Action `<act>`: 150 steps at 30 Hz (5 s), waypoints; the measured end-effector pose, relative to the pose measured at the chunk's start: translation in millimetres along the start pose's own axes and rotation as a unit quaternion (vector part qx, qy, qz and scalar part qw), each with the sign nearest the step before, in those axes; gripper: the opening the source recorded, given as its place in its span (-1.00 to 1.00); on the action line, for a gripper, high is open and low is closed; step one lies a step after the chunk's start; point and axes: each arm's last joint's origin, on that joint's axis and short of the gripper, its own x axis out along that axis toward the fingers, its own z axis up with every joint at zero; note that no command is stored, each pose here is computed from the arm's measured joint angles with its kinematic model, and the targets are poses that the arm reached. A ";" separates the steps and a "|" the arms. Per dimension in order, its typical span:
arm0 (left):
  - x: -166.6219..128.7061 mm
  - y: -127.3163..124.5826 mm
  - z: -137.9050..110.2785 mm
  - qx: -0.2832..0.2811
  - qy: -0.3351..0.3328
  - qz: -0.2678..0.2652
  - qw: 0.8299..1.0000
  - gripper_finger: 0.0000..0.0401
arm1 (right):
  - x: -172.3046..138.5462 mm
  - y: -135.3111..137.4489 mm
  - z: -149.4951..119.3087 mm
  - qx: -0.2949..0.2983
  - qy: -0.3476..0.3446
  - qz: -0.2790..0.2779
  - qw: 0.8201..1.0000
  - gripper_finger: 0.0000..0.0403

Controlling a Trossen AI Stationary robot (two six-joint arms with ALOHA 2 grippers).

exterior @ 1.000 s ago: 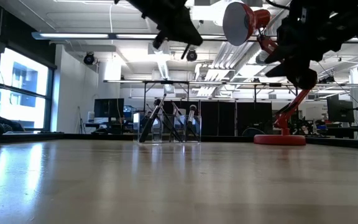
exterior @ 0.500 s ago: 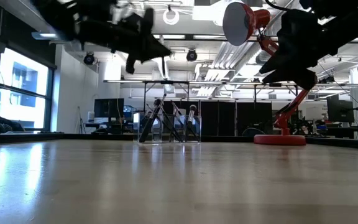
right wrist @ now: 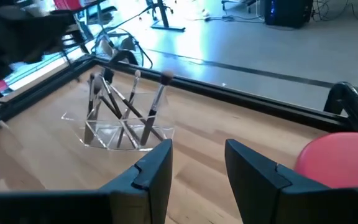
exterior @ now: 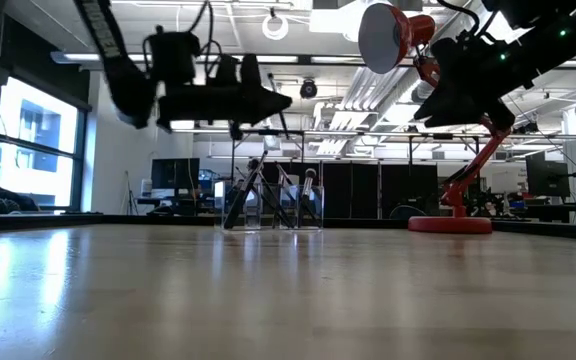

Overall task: Put items in baskets/containers
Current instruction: Put the black foundation brush into the transparent organizer, then return to Home Position

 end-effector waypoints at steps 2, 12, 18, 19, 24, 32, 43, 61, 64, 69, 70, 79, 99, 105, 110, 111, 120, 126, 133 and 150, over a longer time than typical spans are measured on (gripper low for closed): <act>12.1 13.3 2.4 0.006 0.001 -0.023 1.000 -0.92 | 1.4 0.6 -0.4 0.002 -0.001 -0.002 1.000 -0.30; 55.5 67.0 -3.8 0.017 0.071 -0.107 0.992 -0.92 | 14.0 -1.5 -7.9 0.037 0.020 -0.034 0.999 -0.30; 67.7 74.2 -21.0 0.063 0.114 -0.131 0.983 -0.92 | 20.7 -1.8 -13.5 0.059 0.035 -0.048 0.996 -0.30; 68.9 74.1 -20.9 0.067 0.118 -0.139 0.981 -0.92 | 21.3 -1.7 -14.2 0.059 0.036 -0.049 0.996 -0.29; 72.9 75.6 -23.3 0.082 0.149 -0.144 0.975 -0.92 | 22.3 -1.6 -15.1 0.056 0.038 -0.052 0.996 -0.30; 74.1 78.4 -27.0 0.075 0.173 -0.111 0.976 -0.69 | 22.4 -1.6 -12.5 0.061 0.016 -0.066 0.996 -0.30; 73.9 79.0 -28.1 0.073 0.179 -0.102 0.976 -0.61 | 22.7 0.1 -9.8 0.063 0.004 -0.058 0.996 -0.30; 70.9 52.5 47.9 0.128 0.076 -0.114 0.982 -0.76 | 22.7 0.5 -10.1 0.004 0.012 -0.051 0.999 -0.30; 69.5 40.3 55.4 0.123 0.087 -0.115 0.982 -0.86 | 22.7 1.8 -10.9 -0.022 0.027 -0.027 0.999 -0.31; 68.9 5.5 56.4 0.110 0.112 -0.137 0.978 -0.97 | 22.1 6.3 -13.6 -0.034 0.072 0.051 0.996 -0.45; 69.2 -2.9 55.4 0.109 0.114 -0.142 0.977 -0.97 | 21.9 7.3 -14.2 -0.043 0.082 0.070 0.993 -0.51; 68.7 -74.5 36.7 0.108 0.119 -0.151 0.975 -1.00 | 17.0 18.4 -17.6 -0.113 0.132 0.235 0.956 -0.94; 51.3 -148.4 11.7 0.112 0.150 -0.103 0.977 -1.00 | -37.4 3.9 -74.6 -0.103 0.064 0.409 0.905 -1.00; 49.8 -153.2 11.0 0.099 0.150 -0.101 0.979 -1.00 | -45.2 -10.9 -78.2 -0.061 0.023 0.432 0.899 -1.00; 49.0 -155.2 10.2 0.087 0.153 -0.099 0.979 -1.00 | -54.9 -16.2 -68.0 -0.073 -0.035 0.456 0.886 -1.00; 48.9 -155.4 10.1 0.085 0.154 -0.099 0.979 -1.00 | -56.8 -17.3 -66.3 -0.076 -0.047 0.460 0.883 -1.00; 48.0 -158.0 9.5 0.060 0.159 -0.108 0.979 -1.00 | -64.9 -29.6 -62.1 -0.083 -0.092 0.444 0.887 -1.00; 46.0 -157.1 13.4 0.062 0.165 -0.106 0.979 -1.00 | -62.7 -31.3 -64.1 -0.091 -0.085 0.414 0.902 -1.00; 43.6 -155.0 17.8 0.088 0.176 -0.124 0.973 -1.00 | -61.4 -32.2 -64.0 -0.088 -0.089 0.390 0.912 -1.00; -24.3 -147.8 64.1 0.179 0.276 -0.187 0.926 -1.00 | -59.2 -34.0 -62.5 -0.080 -0.103 0.340 0.931 -1.00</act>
